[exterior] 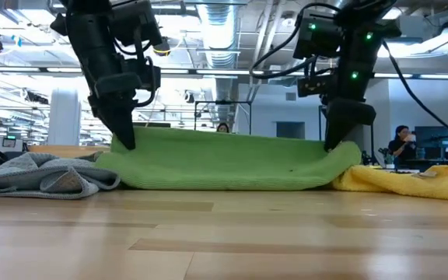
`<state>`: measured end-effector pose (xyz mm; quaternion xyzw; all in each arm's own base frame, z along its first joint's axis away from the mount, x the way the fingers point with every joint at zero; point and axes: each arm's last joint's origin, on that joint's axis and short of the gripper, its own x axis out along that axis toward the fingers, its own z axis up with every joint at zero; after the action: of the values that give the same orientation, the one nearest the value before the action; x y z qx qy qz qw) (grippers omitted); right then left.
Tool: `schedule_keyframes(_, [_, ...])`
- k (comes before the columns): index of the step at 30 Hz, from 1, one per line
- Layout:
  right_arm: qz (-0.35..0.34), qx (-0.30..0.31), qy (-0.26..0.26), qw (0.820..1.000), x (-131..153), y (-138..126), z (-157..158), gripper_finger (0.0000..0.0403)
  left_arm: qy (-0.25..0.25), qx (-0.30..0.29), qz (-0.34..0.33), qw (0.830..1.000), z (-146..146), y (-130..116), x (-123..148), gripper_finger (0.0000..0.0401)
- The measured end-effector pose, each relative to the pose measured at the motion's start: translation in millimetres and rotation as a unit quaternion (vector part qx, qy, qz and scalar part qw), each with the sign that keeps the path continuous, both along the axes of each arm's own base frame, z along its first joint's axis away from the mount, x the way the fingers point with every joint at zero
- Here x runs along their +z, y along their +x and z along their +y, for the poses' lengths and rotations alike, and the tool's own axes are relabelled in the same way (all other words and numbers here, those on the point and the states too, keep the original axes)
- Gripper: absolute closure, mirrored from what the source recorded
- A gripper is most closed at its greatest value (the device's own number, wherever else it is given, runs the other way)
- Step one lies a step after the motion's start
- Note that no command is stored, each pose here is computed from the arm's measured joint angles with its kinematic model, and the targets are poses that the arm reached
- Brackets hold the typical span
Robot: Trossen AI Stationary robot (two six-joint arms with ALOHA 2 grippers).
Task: Fold microfiber towels
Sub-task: Fold the green microfiber cloth
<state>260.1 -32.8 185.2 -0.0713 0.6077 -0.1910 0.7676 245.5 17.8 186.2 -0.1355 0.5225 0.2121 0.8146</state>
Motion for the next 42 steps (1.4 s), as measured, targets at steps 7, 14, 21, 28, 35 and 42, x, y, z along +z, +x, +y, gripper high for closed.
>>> schedule_keyframes(7, [0.003,-0.003,-0.017,1.0,0.3,-0.3,-4.6,0.031,0.031,0.016,0.005,0.999,2.0,-1.0,0.1,0.0334])
schedule_keyframes(14, [0.004,-0.013,-0.027,1.0,1.5,-0.4,-6.0,0.0245,0.053,-0.02,0.015,0.998,2.3,-0.9,0.3,0.0278])
schedule_keyframes(21, [0.004,-0.011,-0.022,1.0,14.2,2.1,1.5,0.0229,0.043,-0.089,0.017,0.995,-14.3,0.3,0.1,0.0266])
schedule_keyframes(28, [-0.049,0.019,-0.023,0.998,39.7,-1.3,18.6,0.0234,0.105,-0.131,0.028,0.985,-37.5,0.4,7.3,0.0266])
schedule_keyframes(35, [-0.03,0.15,-0.004,0.988,45.5,-5.1,40.8,0.0234,0.146,-0.142,0.021,0.979,-50.8,4.8,26.9,0.0266])
schedule_keyframes(42, [-0.012,0.211,0.022,0.977,26.5,-0.3,56.8,0.0239,0.167,-0.149,0.014,0.974,-62.5,3.6,30.1,0.0266])
